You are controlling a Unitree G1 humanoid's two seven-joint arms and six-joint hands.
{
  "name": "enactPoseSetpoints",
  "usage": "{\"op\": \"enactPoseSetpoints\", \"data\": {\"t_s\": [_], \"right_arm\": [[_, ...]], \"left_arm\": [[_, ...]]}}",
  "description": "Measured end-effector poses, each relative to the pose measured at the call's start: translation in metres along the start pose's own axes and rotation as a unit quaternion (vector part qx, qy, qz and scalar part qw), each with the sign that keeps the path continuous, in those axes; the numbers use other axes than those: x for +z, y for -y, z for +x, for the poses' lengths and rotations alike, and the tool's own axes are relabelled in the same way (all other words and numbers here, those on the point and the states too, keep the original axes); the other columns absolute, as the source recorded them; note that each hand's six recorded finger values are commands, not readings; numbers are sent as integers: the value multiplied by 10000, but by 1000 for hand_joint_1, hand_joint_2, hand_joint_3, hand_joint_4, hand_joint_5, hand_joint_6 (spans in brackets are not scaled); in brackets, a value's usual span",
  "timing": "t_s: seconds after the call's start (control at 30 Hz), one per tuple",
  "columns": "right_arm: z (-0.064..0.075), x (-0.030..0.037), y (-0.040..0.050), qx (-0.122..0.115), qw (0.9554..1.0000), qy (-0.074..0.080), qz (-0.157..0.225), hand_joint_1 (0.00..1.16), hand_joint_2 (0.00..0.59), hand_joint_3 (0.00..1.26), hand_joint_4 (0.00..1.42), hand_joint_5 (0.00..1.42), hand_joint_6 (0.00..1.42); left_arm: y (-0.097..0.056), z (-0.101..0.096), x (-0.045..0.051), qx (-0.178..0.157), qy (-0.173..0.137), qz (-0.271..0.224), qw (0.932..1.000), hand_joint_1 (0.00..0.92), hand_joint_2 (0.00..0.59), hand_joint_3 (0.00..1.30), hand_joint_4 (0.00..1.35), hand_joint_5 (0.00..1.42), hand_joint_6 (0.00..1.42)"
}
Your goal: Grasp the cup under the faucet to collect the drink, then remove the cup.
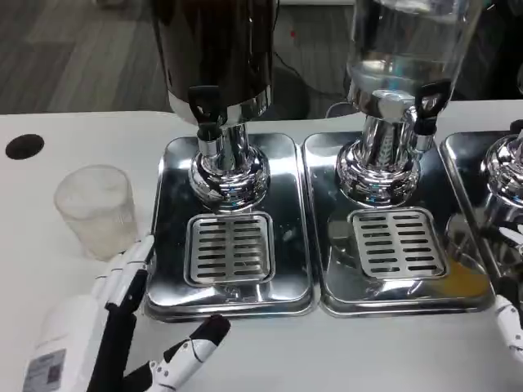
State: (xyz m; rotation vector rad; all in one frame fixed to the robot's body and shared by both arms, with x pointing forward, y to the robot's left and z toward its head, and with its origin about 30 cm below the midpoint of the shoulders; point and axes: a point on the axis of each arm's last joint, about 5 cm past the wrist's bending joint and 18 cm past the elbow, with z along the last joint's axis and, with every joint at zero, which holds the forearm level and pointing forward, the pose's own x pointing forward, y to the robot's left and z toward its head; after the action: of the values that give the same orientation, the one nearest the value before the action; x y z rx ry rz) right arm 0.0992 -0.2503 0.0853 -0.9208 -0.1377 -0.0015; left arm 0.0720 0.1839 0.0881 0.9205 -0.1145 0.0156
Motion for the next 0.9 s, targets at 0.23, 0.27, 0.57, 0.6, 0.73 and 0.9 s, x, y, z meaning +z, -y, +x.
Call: {"op": "enactPoseSetpoints", "data": {"t_s": [0.23,0.27,0.57,0.6,0.73,0.9], "right_arm": [[-16,22,-3,-10,10000,21,23,473,586,231,131,107,0],[-15,23,-2,-12,10000,24,23,473,586,231,131,107,0],[-33,22,-4,4,10000,19,37,473,586,231,131,107,0],[-40,21,-5,9,10000,18,47,473,586,231,131,107,0],[-64,14,-3,10,10000,0,87,473,586,231,131,107,0],[-85,10,-5,27,9999,41,116,473,586,231,131,107,0]], "left_arm": [[-66,-62,-47,229,-144,-284,9992,0,92,131,72,192,422],[-79,-64,-60,270,-181,-276,9991,0,92,133,74,193,423],[-180,-66,-238,762,-774,-560,9925,29,88,137,86,210,428],[-196,-52,-275,839,-870,-622,9907,32,87,137,86,211,428],[-236,-20,-355,1030,-1089,-707,9862,37,87,142,86,213,429],[-271,82,-425,1177,-1271,-644,9828,69,73,137,86,215,432]]}}
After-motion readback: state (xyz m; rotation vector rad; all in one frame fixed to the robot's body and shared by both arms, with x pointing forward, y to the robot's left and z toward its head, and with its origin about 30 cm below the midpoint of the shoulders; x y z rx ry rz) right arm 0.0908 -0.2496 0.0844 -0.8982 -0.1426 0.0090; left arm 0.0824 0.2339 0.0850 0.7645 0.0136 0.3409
